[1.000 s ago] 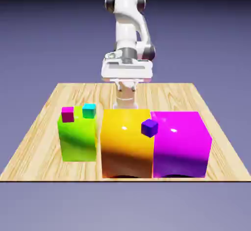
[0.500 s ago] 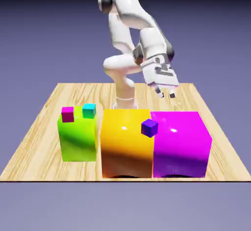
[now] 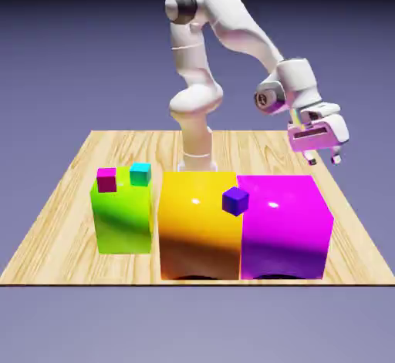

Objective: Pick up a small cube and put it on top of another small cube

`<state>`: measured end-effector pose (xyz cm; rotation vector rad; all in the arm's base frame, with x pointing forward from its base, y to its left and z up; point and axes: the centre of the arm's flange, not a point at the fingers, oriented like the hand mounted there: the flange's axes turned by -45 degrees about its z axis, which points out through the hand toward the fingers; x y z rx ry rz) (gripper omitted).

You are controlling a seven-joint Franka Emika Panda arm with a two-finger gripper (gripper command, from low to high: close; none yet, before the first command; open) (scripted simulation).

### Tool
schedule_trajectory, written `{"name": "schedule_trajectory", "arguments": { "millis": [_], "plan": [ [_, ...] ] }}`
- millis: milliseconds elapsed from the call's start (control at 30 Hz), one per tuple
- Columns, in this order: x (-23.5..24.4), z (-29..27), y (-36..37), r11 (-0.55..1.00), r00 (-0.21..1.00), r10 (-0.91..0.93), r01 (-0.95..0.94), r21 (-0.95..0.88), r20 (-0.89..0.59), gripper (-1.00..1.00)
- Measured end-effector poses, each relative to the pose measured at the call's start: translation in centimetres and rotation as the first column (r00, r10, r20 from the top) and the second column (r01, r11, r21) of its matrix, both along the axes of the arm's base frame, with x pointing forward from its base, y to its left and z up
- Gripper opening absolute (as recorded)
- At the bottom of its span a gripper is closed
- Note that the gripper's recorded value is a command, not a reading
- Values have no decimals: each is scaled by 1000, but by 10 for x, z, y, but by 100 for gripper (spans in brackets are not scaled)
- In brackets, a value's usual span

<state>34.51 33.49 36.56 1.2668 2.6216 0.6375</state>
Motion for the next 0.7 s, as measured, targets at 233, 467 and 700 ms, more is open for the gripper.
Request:
{"name": "schedule_trajectory", "arguments": {
  "millis": [233, 467, 700],
  "plan": [
    [-69, -88, 29, 917, 950, 301, -311, -252, -76, 0],
    [-119, -186, -23, 850, 951, 229, -300, -434, -209, 0],
    [-113, -246, -28, 850, 950, 229, -301, -433, -211, -100]
  ]
}}
